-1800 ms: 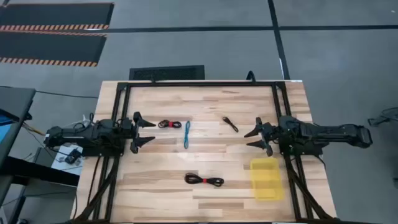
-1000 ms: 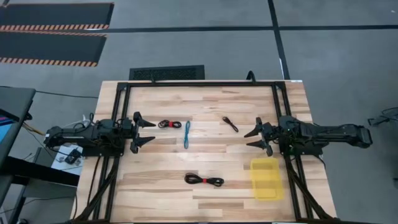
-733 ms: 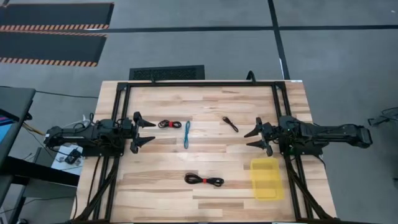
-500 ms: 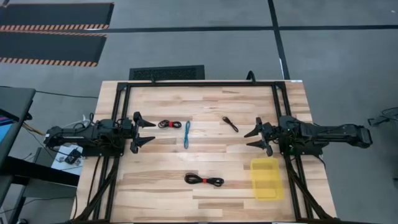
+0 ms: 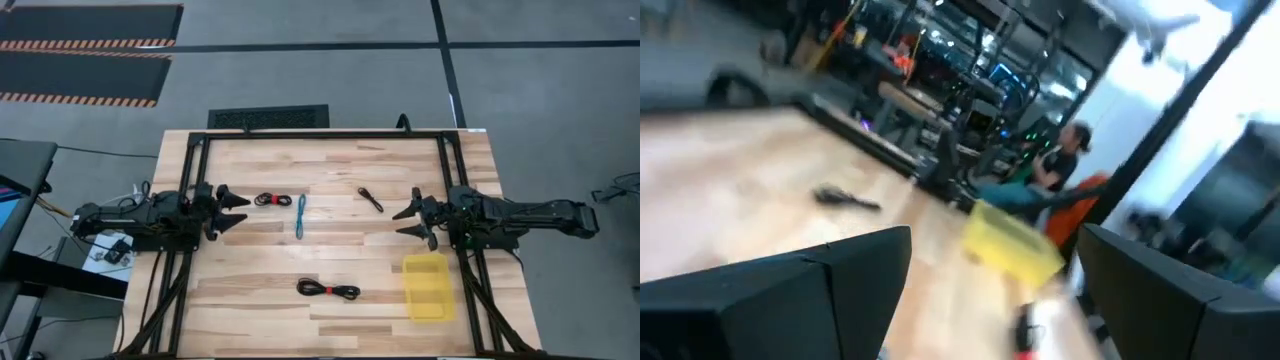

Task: Pick and place USB-C Cables
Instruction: Put the top right black charger cable into the yellow bin

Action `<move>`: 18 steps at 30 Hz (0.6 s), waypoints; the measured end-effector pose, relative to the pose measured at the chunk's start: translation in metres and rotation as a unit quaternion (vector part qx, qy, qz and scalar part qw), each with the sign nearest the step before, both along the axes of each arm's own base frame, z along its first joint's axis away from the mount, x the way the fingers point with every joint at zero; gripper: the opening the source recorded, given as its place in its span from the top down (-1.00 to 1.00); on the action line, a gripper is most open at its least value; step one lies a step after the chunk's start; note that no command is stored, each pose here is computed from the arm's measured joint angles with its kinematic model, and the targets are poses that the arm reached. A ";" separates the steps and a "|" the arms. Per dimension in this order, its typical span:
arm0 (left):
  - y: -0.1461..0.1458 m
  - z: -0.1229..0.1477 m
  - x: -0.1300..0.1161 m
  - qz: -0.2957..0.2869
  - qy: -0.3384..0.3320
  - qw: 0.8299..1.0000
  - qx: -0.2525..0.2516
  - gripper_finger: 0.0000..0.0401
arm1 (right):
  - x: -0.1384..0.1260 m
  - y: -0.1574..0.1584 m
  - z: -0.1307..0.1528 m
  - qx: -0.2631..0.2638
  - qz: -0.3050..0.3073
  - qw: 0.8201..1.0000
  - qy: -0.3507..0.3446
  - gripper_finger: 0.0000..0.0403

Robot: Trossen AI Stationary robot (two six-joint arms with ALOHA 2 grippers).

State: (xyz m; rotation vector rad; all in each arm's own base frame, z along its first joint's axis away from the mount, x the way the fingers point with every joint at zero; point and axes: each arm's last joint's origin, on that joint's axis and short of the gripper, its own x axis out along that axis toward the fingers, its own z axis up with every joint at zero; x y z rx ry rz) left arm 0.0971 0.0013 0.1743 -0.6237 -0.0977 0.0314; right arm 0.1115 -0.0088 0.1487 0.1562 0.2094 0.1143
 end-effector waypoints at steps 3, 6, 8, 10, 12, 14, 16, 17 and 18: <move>0.001 0.000 0.000 0.012 -0.009 0.994 -0.112 -0.40 | 0.000 -0.003 0.000 -0.023 -0.029 0.999 0.001 -0.05; 0.003 0.000 0.000 0.031 -0.019 0.982 -0.187 -0.40 | 0.000 -0.006 0.000 -0.061 -0.039 0.997 -0.001 -0.05; 0.004 0.000 0.000 0.046 -0.023 0.978 -0.201 -0.40 | 0.000 -0.007 0.000 -0.079 -0.040 0.996 -0.003 -0.05; 0.005 0.000 -0.001 0.062 -0.029 0.975 -0.213 -0.40 | -0.001 -0.008 0.000 -0.087 -0.049 0.995 -0.004 -0.05; 0.006 0.000 -0.001 0.081 -0.034 0.971 -0.223 -0.40 | -0.001 -0.009 0.000 -0.089 -0.058 0.994 -0.006 -0.05; 0.007 -0.001 -0.001 0.106 -0.040 0.967 -0.228 -0.40 | 0.000 -0.010 0.001 -0.071 -0.063 0.995 -0.009 -0.05; 0.009 -0.001 -0.002 0.134 -0.048 0.961 -0.238 -0.40 | 0.000 -0.008 0.002 0.013 -0.068 0.998 -0.006 -0.05; 0.010 0.000 -0.002 0.145 -0.053 0.957 -0.247 -0.40 | 0.000 -0.008 0.002 0.062 -0.071 0.996 -0.002 -0.05; 0.010 -0.001 -0.002 0.154 -0.056 0.954 -0.251 -0.40 | 0.000 -0.007 0.002 0.105 -0.077 0.991 0.001 -0.05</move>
